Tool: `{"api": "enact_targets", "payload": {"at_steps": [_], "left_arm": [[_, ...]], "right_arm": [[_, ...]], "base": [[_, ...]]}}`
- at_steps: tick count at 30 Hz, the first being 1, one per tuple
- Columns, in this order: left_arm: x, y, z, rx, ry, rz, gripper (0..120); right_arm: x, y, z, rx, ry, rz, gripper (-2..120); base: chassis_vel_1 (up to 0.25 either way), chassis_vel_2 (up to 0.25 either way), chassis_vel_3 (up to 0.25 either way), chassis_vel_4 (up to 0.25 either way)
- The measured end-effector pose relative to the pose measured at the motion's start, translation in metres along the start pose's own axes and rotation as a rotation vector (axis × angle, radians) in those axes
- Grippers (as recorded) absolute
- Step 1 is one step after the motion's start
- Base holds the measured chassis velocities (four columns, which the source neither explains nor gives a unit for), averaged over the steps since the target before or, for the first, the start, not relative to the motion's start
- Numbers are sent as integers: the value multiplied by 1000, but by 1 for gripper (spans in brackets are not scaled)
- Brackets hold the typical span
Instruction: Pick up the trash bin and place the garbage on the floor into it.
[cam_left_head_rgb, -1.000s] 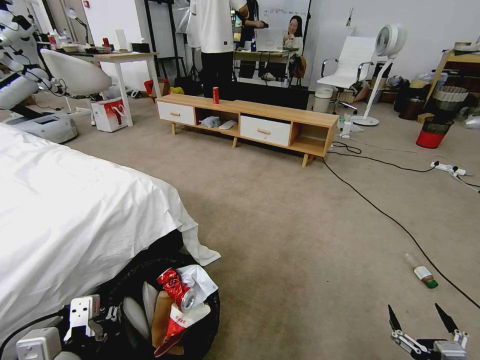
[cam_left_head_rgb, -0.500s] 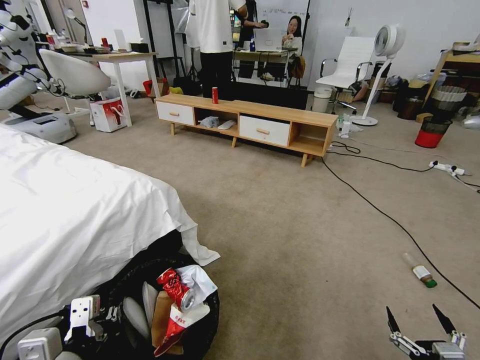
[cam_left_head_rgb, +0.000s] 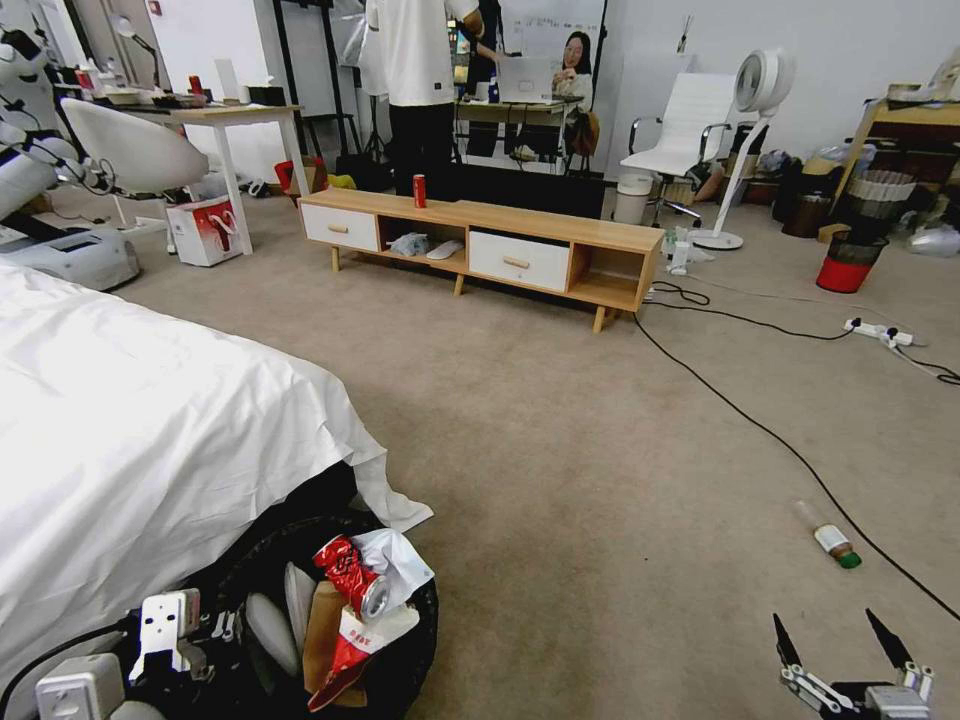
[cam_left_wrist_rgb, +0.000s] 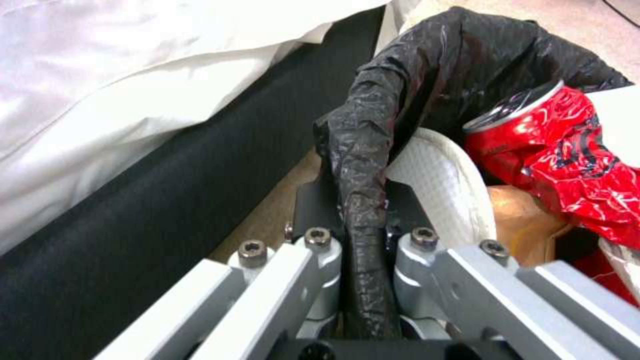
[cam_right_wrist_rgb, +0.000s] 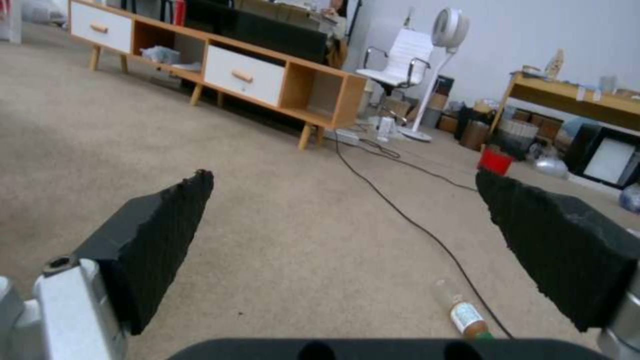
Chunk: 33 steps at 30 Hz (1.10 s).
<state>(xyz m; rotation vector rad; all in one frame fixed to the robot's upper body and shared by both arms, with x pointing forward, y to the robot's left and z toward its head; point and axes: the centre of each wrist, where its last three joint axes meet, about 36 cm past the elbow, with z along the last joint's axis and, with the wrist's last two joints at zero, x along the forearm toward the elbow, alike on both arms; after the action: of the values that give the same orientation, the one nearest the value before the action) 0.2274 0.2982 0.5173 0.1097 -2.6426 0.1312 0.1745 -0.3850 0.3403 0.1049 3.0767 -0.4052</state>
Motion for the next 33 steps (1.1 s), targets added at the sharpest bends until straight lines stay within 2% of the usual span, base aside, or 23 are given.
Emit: {"api": "enact_targets", "payload": {"at_steps": [33], "left_arm": [[0, -1, -1, 1, -10, 3, 4]], "right_arm": [[1, -2, -2, 8, -10, -5, 100]], "base": [[0, 0, 0, 0]]}}
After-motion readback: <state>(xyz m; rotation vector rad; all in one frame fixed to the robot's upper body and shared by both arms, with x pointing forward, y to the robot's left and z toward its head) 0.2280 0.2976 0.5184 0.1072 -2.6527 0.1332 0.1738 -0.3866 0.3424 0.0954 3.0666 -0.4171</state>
